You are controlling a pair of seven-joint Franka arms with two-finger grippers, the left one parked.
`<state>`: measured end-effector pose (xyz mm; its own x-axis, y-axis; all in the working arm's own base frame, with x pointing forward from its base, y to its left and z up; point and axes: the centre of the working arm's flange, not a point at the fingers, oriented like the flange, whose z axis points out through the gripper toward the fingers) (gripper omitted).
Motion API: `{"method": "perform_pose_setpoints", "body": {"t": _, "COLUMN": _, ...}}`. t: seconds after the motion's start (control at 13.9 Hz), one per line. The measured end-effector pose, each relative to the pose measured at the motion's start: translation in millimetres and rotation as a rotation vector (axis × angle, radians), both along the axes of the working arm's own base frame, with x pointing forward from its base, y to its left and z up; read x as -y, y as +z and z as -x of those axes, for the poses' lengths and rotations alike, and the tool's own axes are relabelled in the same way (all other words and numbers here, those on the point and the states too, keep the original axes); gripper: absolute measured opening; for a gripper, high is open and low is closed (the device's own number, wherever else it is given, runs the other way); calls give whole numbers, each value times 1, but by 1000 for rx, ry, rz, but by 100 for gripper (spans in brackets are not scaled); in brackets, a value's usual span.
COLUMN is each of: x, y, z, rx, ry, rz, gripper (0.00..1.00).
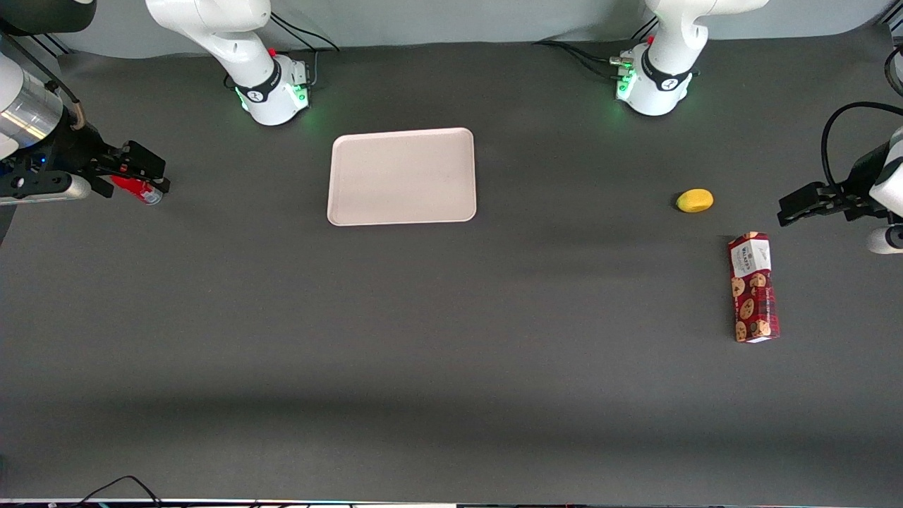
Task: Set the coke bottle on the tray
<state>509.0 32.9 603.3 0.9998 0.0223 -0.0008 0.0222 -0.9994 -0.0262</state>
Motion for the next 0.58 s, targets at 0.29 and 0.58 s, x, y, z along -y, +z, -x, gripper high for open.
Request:
{"method": "perform_pose_setpoints", "body": {"t": 0.29, "x": 7, "y": -7, "z": -4, "rx": -14, "ry": -13, "rz": 0, "gripper": 100}}
{"method": "perform_pose_setpoints", "body": {"t": 0.58, "x": 72, "y": -45, "z": -2, "rx": -112, "ry": 26, "rz": 103, "gripper": 100}}
